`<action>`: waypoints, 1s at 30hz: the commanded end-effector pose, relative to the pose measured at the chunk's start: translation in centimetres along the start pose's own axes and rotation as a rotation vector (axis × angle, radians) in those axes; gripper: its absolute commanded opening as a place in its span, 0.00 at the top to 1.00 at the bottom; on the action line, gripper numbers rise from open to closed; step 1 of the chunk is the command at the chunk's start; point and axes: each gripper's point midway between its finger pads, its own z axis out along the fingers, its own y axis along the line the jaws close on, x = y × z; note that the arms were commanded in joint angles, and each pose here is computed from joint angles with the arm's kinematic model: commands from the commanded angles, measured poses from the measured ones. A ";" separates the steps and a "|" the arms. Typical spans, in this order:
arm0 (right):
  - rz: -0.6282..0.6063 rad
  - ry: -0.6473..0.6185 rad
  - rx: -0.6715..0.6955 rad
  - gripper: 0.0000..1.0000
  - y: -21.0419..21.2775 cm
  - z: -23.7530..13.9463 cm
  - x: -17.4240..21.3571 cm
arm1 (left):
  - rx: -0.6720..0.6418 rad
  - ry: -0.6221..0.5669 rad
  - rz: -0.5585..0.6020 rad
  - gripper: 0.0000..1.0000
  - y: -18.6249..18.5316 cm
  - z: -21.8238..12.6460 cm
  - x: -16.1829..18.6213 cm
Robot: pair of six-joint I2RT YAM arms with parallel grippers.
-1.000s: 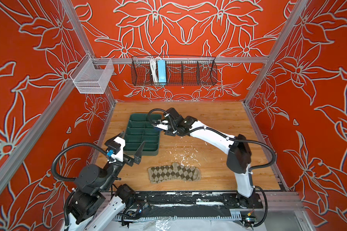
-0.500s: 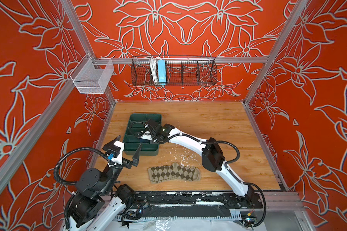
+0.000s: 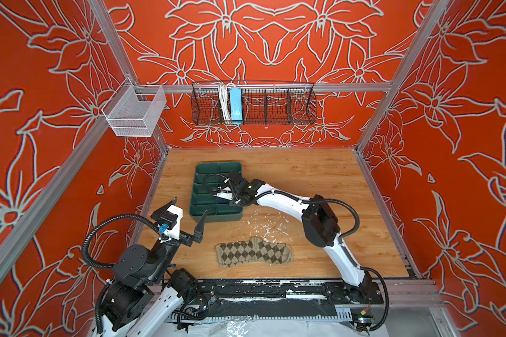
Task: Roll the socks
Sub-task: 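Lift the rolled sock toward the green tray while the left arm withdraws, then lower the rolled sock into a tray compartment with the right gripper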
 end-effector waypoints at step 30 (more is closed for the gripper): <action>0.058 0.376 -0.371 0.97 3.2 -1.9 20.5 | 0.101 0.026 -0.012 0.03 -2.7 4.3 0.1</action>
